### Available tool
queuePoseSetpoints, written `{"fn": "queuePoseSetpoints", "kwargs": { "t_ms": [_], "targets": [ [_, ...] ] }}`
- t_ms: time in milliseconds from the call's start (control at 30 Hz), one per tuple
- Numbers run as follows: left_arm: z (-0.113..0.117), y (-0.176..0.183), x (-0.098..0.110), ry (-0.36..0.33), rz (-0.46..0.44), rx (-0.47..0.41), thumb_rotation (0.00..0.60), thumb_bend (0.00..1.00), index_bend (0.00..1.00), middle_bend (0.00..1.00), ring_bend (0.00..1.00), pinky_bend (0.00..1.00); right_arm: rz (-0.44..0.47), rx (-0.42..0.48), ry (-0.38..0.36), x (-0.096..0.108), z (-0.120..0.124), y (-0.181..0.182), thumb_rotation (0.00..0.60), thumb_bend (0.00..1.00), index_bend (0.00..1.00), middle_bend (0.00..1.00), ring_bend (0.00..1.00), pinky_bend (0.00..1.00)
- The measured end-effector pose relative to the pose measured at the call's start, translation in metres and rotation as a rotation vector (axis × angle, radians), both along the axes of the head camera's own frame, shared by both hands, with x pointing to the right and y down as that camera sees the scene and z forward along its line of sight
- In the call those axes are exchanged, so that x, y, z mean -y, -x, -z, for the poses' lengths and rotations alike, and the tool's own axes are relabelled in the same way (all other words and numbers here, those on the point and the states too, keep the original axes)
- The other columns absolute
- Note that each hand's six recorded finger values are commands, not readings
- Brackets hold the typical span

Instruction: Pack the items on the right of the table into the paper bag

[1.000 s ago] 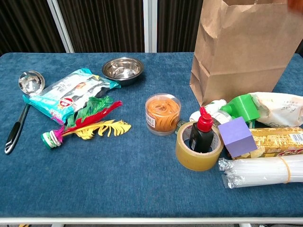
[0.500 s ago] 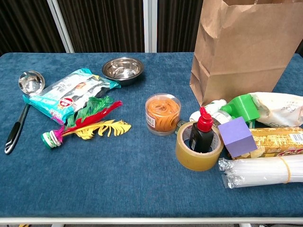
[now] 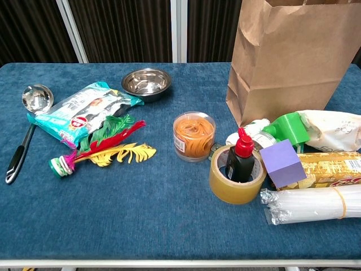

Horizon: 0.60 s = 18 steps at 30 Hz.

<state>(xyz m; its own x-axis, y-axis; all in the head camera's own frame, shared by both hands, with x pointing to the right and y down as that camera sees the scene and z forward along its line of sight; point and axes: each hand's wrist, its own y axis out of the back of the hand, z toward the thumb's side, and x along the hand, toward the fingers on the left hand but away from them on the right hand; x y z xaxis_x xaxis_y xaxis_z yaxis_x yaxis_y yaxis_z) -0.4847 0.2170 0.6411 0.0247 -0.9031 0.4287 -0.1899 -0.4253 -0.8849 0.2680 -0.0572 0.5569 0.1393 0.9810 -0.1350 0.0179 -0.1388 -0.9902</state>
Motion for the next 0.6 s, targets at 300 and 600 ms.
{"fn": "queuePoseSetpoints", "kwargs": {
  "t_ms": [300,600],
  "targets": [
    [0.0037,-0.0035,0.0004,-0.012,-0.011,-0.013,0.6,0.17,0.07,0.12,0.02,0.16,0.005,0.009,0.032,-0.0052,0.0003,-0.0052,0.6,0.0,0.37,0.32,0.21,0.41],
    [0.004,-0.0078,0.0027,-0.016,-0.02,-0.013,0.6,0.17,0.07,0.12,0.02,0.16,0.019,0.021,0.08,-0.01,0.0069,-0.0068,0.6,0.0,0.31,0.28,0.15,0.34]
  ]
}}
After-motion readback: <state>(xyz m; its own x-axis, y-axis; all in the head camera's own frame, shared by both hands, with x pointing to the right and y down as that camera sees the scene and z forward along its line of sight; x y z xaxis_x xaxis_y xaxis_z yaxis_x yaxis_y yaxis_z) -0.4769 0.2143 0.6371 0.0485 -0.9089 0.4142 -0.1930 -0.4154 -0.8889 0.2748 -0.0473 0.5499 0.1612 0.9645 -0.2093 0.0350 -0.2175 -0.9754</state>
